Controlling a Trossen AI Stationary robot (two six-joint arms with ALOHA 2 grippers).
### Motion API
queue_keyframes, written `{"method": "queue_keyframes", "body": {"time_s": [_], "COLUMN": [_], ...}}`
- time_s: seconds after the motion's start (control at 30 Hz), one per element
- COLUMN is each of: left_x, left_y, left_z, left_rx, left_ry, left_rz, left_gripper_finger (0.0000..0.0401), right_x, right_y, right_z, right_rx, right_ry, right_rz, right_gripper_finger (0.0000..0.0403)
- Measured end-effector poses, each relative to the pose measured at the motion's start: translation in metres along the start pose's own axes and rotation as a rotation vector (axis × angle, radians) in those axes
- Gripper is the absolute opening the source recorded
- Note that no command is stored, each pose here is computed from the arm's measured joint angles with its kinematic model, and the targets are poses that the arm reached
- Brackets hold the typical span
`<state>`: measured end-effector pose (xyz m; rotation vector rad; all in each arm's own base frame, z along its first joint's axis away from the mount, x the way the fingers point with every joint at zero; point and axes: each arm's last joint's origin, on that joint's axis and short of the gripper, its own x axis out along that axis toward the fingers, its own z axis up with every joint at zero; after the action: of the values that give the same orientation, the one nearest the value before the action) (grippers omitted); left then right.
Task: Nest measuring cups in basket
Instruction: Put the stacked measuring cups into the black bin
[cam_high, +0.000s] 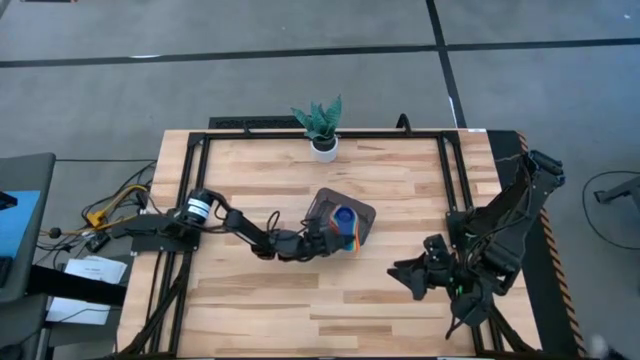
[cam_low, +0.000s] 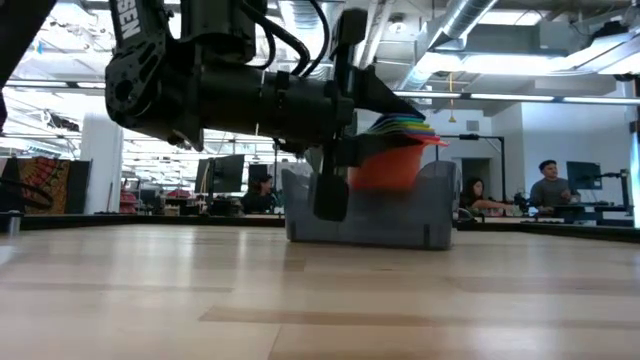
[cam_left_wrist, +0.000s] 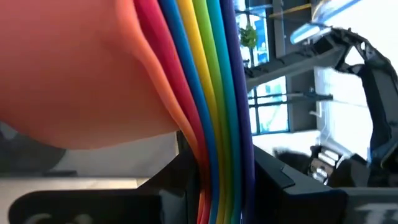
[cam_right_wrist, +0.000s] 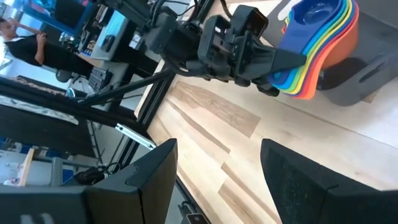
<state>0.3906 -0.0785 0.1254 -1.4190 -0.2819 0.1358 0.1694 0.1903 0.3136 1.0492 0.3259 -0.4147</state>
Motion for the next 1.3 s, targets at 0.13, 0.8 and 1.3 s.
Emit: {"method": "queue_keyframes", "body": {"time_s": [0.13,0.8,1.3], "left_x": [0.003,0.010,0.009], "left_y": [0.005,0.018,0.020], "left_z": [0.005,0.021,0.015], "left_rx": [-0.039,-0.164,-0.287], "left_ry": [-0.009,0.011,0.191], "left_rz": [0.041,0.144,0.178], "left_gripper_finger": [0.0082,0.0122,0.0191], "right_x": [0.000,0.003,0.003], "right_y": [0.000,-0.001,-0.002], "right_z": [0.000,0.003,0.003], "right_rx": [0.001,0.012,0.005], "right_ry": [-0.002,-0.020,-0.020], "right_rz": [-0.002,-0.017,-0.022], "right_gripper_finger": [0.0255,0.0255,0.0255]}}
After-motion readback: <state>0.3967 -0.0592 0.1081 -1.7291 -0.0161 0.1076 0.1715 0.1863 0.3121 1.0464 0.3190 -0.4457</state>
